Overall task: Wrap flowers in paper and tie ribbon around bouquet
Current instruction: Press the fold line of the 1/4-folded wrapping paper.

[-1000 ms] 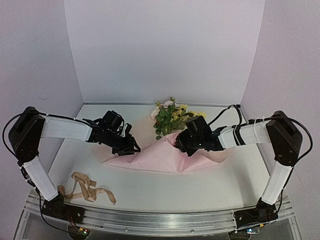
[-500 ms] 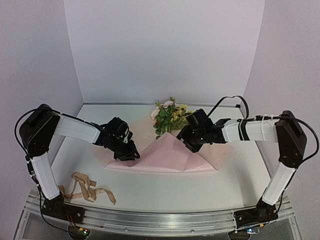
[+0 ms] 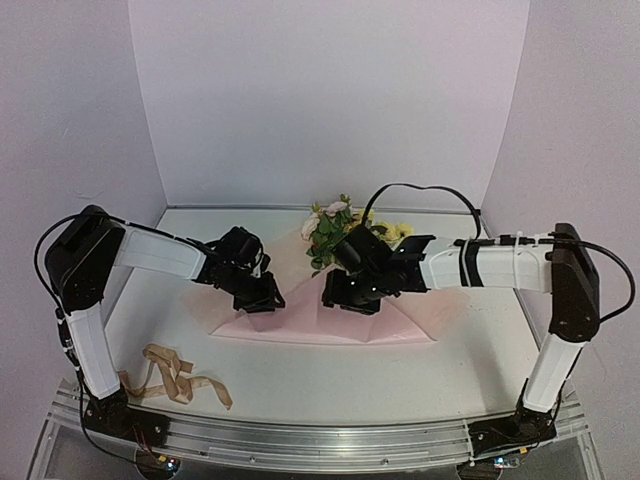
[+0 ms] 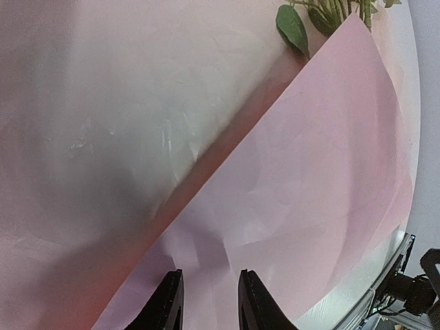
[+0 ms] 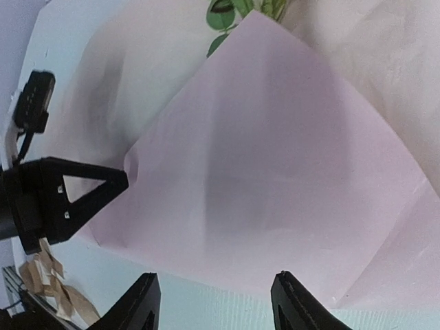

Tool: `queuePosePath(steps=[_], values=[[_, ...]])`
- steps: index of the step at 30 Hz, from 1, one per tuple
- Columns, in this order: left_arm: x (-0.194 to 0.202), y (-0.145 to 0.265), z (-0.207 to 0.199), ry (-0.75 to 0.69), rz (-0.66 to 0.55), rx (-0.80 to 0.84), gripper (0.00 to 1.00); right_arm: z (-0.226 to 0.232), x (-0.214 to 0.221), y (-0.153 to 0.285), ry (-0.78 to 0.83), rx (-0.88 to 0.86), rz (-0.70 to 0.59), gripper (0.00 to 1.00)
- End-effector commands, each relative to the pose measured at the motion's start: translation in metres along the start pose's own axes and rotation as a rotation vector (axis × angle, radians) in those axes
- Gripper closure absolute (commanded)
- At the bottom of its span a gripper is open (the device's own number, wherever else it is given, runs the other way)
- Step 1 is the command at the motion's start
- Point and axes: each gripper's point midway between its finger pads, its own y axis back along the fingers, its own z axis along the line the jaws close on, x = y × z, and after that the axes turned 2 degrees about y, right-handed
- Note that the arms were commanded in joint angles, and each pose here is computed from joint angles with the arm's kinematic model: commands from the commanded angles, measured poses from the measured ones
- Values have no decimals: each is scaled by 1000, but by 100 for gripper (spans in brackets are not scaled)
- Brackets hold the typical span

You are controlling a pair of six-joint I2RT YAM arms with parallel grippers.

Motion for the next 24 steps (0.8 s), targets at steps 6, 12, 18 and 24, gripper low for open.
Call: queuePosePath(steps=[6,12,18,24], values=[[-28,37,-26,-60,-97,-12,65,10,41,8,258,166,7,45],[-28,69,-36,-73,-131,-3,61,17,66,-2,292,185,53,56],[3,78,-32,-59,-54,40,65,14,71,-19,284,209,74,58],[34,77,-35,-85,34,113,74,-12,64,-31,202,276,74,60]])
